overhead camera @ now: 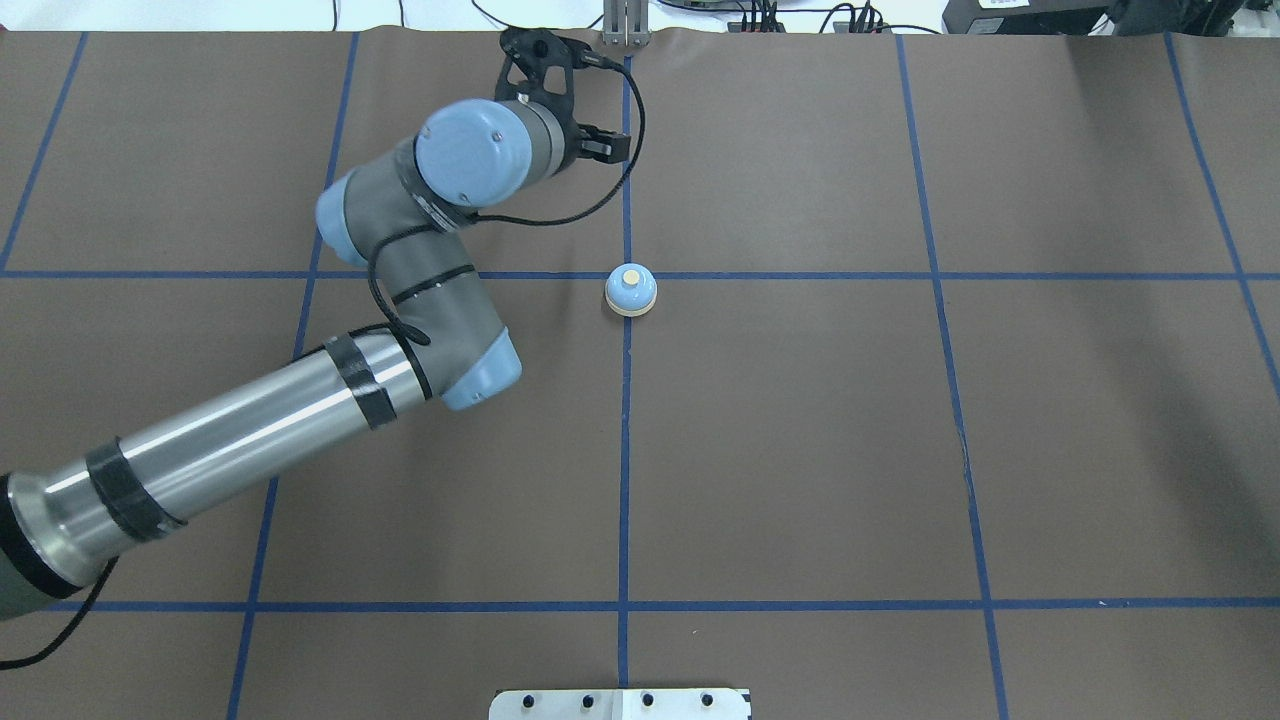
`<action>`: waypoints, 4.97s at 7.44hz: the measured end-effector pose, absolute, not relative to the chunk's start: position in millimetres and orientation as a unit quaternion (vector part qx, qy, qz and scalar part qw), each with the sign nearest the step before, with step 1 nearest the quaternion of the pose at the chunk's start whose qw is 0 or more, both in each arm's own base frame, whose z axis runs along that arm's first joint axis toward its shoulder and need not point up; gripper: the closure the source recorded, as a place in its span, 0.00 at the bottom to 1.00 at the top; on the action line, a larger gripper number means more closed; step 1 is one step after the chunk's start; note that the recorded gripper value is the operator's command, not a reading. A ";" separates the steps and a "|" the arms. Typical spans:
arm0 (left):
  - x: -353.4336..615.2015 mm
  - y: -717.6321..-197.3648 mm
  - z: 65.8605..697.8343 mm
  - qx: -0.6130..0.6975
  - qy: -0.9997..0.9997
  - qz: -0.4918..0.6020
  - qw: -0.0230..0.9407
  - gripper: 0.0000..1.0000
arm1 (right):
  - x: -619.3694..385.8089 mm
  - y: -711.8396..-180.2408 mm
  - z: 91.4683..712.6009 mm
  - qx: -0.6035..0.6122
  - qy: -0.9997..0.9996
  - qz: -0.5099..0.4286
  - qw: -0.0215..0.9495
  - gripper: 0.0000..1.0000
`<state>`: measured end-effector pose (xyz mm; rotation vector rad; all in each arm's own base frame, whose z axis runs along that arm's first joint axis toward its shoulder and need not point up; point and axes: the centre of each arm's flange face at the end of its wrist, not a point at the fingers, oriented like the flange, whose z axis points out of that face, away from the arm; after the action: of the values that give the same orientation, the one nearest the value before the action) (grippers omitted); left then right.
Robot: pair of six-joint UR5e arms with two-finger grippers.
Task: Place and press bell with both arms
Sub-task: 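Withdraw the left gripper from the bell while the right arm approaches, then move the right gripper above the bell's top button, then press down on the bell button with the right gripper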
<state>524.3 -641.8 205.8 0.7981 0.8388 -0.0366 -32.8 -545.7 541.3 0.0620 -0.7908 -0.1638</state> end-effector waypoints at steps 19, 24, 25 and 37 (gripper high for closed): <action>6.1 -555.0 603.0 0.121 0.312 0.175 0.926 0.00 | -573.2 -587.5 164.8 0.040 -0.399 0.013 0.916 1.00; 5.1 -552.9 601.9 0.121 0.312 0.176 0.926 0.00 | -601.5 -584.4 173.0 0.036 -0.391 0.005 0.920 1.00; 5.0 -552.8 602.1 0.121 0.312 0.176 0.926 0.00 | -603.5 -584.1 175.2 0.036 -0.390 0.005 0.920 1.00; 4.8 -552.1 605.5 0.118 0.311 0.174 0.927 0.00 | -615.3 -578.1 187.3 0.028 -0.382 0.000 0.924 1.00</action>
<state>4.8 -552.1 605.5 0.2429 0.6376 0.3570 -615.3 -578.1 187.3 0.0569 -0.7831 0.0004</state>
